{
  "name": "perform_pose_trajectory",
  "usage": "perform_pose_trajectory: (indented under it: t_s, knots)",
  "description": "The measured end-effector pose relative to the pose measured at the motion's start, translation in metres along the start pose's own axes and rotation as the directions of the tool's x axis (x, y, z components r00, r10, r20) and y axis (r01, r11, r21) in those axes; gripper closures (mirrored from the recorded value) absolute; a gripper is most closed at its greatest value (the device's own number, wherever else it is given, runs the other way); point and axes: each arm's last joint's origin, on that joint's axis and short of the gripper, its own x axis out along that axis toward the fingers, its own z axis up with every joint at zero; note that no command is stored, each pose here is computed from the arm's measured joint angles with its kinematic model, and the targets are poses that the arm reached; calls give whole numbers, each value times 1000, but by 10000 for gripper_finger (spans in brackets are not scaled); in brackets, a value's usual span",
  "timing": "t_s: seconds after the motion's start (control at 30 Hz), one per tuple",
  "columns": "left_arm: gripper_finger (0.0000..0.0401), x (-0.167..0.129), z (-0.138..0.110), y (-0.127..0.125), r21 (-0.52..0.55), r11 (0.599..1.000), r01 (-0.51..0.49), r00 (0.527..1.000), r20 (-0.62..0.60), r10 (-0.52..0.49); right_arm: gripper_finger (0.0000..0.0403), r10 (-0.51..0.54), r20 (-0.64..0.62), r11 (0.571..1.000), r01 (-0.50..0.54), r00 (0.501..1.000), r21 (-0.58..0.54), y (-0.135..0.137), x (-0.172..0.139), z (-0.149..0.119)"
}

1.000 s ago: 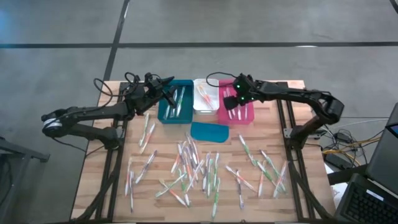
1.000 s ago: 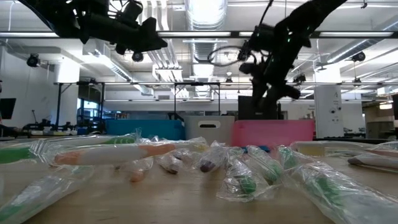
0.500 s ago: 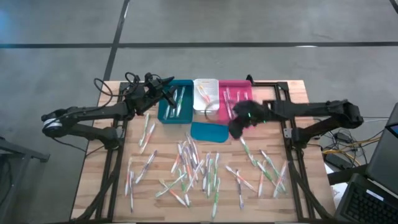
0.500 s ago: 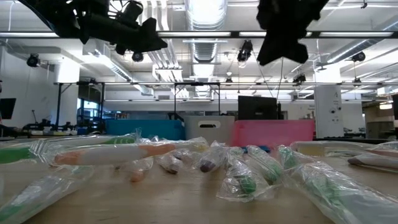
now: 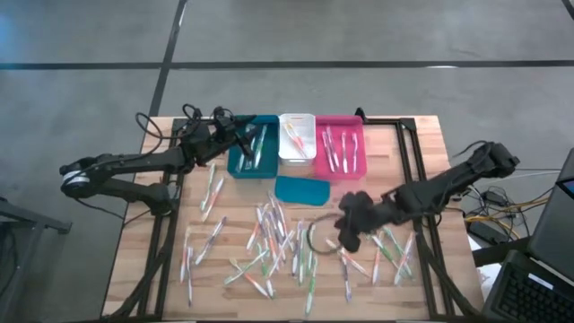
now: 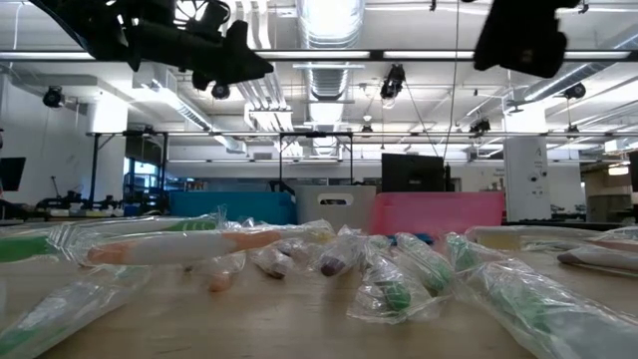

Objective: Pick & Place Toothbrushes
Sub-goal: Put the orange toothbrush into the white bin

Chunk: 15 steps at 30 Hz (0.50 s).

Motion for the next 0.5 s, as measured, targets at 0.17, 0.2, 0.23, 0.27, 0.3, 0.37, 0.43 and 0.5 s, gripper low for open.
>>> perform_pose_trajectory:
  t_s: [0.17,0.2,0.23,0.27,0.3,0.37,0.43,0.5]
  knots:
    - [229,0,-2,-1,-6,1000,18,1000,-22,-18,371,-21,-67,1000,23,997,17,15,14,-27]
    - [229,0,-3,-1,-10,1000,18,999,-29,-18,373,-29,-82,999,31,996,21,18,17,-33]
    - [229,0,-3,-1,-15,1000,18,999,-34,-19,375,-37,-96,999,40,995,22,20,20,-39]
    - [229,0,-4,-1,-18,1000,18,999,-37,-19,377,-45,-109,999,47,993,22,22,23,-44]
    - [229,0,-4,-1,-21,1000,19,999,-39,-19,379,-53,-121,998,56,991,25,24,26,-49]
    - [229,0,-5,-1,-26,999,19,999,-45,-20,384,-67,-156,997,73,985,27,27,32,-59]
    - [229,0,-6,-1,-32,999,22,998,-59,-23,387,-77,-193,996,85,978,29,28,36,-68]
    - [229,0,-7,-1,-37,999,24,997,-67,-26,390,-82,-223,996,90,971,26,31,40,-75]
